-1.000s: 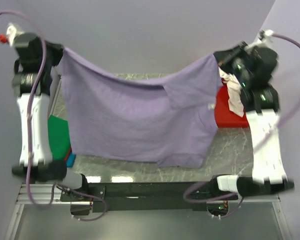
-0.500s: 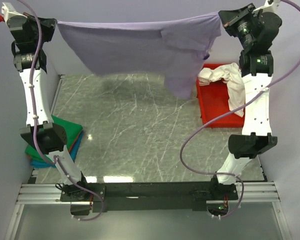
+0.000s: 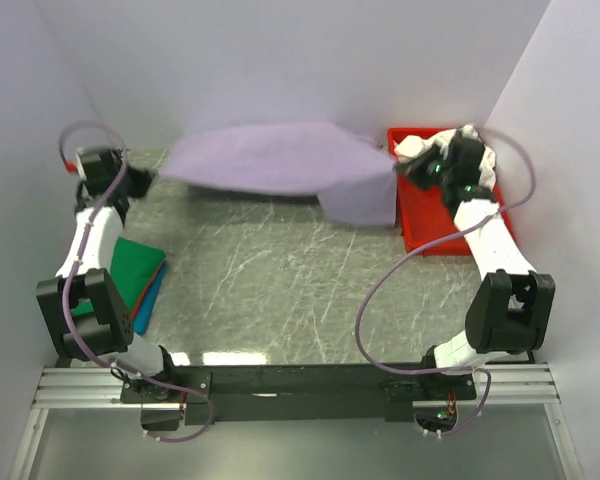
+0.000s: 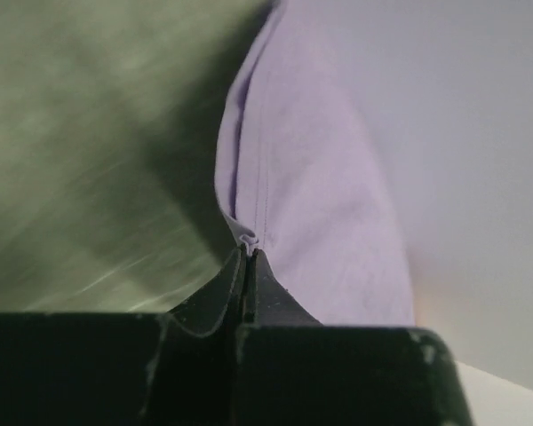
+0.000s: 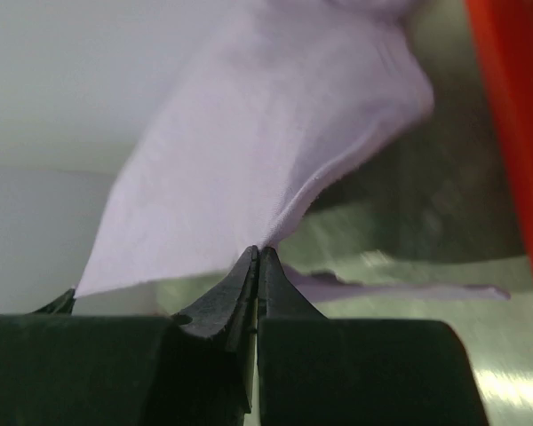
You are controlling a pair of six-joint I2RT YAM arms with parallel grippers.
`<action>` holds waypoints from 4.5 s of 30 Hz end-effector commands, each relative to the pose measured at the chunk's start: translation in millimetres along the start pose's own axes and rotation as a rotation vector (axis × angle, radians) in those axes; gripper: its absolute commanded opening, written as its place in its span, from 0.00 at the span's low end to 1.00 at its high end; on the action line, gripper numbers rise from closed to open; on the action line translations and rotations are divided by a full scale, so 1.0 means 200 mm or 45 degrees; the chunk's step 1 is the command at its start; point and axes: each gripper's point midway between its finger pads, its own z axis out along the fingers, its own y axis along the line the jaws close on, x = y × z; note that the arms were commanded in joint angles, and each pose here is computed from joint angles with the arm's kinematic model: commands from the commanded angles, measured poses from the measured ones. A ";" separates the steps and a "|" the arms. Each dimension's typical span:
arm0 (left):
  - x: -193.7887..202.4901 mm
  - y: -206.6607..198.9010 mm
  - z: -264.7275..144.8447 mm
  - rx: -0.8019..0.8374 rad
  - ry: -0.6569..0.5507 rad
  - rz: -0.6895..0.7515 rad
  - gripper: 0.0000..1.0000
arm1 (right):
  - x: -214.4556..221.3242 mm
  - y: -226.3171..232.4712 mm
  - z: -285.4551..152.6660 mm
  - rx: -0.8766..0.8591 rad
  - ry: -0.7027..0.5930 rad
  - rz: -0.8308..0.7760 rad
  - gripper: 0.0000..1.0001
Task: Fold and stack the t-shirts
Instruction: Flatten the tshirt out, then fold the tshirt
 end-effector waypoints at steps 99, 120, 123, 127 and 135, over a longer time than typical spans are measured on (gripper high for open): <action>0.43 1.14 -0.65 -0.646 -0.197 -0.005 0.01 | 0.93 -0.62 -1.08 0.403 0.154 -0.021 0.00; 0.44 0.85 -0.23 -0.679 -0.067 0.127 0.01 | 0.54 -0.35 -0.67 0.293 0.078 0.009 0.00; 0.43 0.86 -0.15 -0.726 -0.066 0.130 0.01 | 0.46 -0.32 -0.54 0.297 0.077 0.009 0.00; 0.42 0.87 -0.08 -0.770 -0.064 0.126 0.01 | 0.41 -0.33 -0.34 0.340 0.148 0.003 0.00; 0.42 0.87 0.02 -0.824 -0.055 0.108 0.01 | 0.30 -0.26 -0.12 0.359 0.175 -0.053 0.00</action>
